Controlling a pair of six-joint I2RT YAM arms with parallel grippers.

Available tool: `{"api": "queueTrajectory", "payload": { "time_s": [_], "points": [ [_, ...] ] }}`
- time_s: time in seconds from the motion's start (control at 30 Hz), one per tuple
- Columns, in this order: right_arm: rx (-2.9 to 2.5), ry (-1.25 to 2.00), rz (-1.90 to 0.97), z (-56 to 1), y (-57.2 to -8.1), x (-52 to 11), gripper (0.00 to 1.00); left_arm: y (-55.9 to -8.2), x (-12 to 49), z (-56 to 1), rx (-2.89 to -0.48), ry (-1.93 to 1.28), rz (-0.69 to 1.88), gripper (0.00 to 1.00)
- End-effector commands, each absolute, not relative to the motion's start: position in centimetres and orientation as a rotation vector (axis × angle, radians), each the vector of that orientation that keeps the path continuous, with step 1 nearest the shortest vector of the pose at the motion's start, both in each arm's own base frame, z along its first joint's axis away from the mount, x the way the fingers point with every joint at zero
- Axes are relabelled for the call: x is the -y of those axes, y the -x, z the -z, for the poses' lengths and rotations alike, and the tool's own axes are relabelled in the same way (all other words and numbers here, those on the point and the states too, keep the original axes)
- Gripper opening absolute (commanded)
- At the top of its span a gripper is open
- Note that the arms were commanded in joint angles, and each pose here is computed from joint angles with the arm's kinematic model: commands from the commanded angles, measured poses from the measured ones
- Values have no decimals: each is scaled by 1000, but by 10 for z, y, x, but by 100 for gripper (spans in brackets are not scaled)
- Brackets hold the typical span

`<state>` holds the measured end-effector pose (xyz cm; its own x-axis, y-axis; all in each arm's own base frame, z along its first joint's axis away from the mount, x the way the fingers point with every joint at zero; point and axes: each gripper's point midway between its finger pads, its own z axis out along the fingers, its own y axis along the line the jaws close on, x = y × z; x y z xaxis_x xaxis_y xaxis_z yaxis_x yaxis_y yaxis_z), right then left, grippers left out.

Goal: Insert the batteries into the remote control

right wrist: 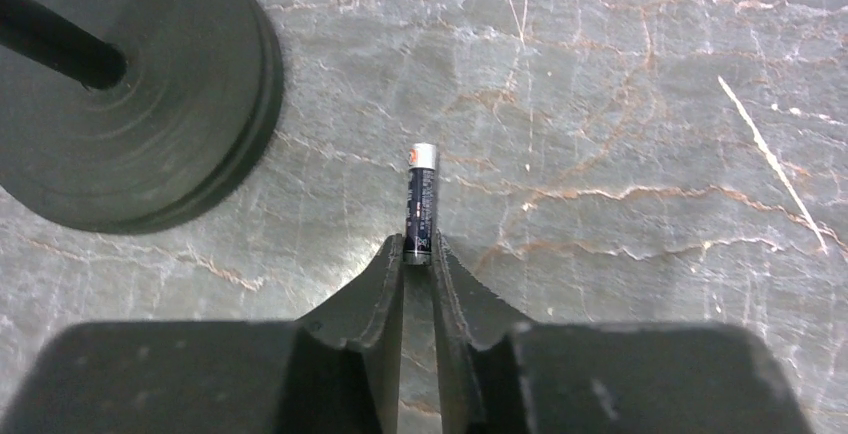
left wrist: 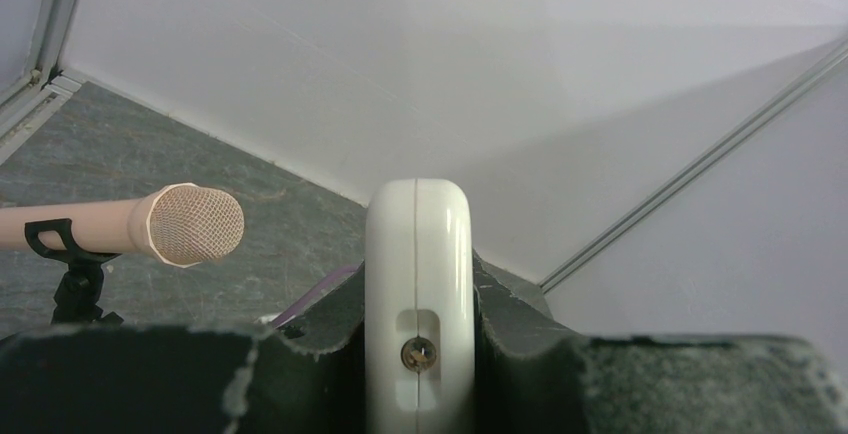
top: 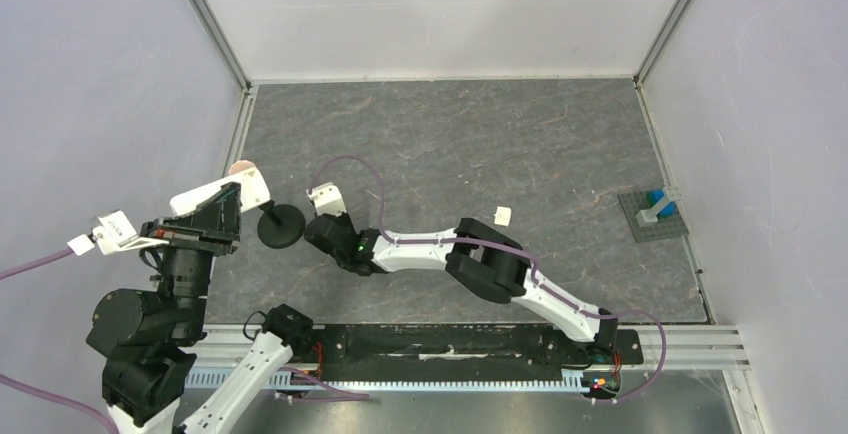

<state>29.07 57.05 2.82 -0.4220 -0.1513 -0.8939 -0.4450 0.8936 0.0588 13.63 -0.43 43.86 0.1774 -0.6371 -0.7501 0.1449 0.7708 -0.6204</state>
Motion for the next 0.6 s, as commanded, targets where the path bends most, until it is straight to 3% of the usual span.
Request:
{"api": "queueTrajectory", "payload": {
  "time_s": [0.0, 0.2, 0.47, 0.57],
  "points": [
    [-2123, 535, -283, -19, -294, -529, 12, -144, 14, -435, -1312, 439, 591, 2],
    [-2178, 524, -353, -35, -302, -492, 0, -152, 30, -431, -1341, 383, 625, 2],
    [-2175, 403, -444, -91, -307, -440, 0, -159, 46, -431, -1365, 316, 652, 2],
    [-2218, 410, -340, -77, -298, -395, 0, -163, 65, -426, -1407, 242, 705, 2]
  ]
}}
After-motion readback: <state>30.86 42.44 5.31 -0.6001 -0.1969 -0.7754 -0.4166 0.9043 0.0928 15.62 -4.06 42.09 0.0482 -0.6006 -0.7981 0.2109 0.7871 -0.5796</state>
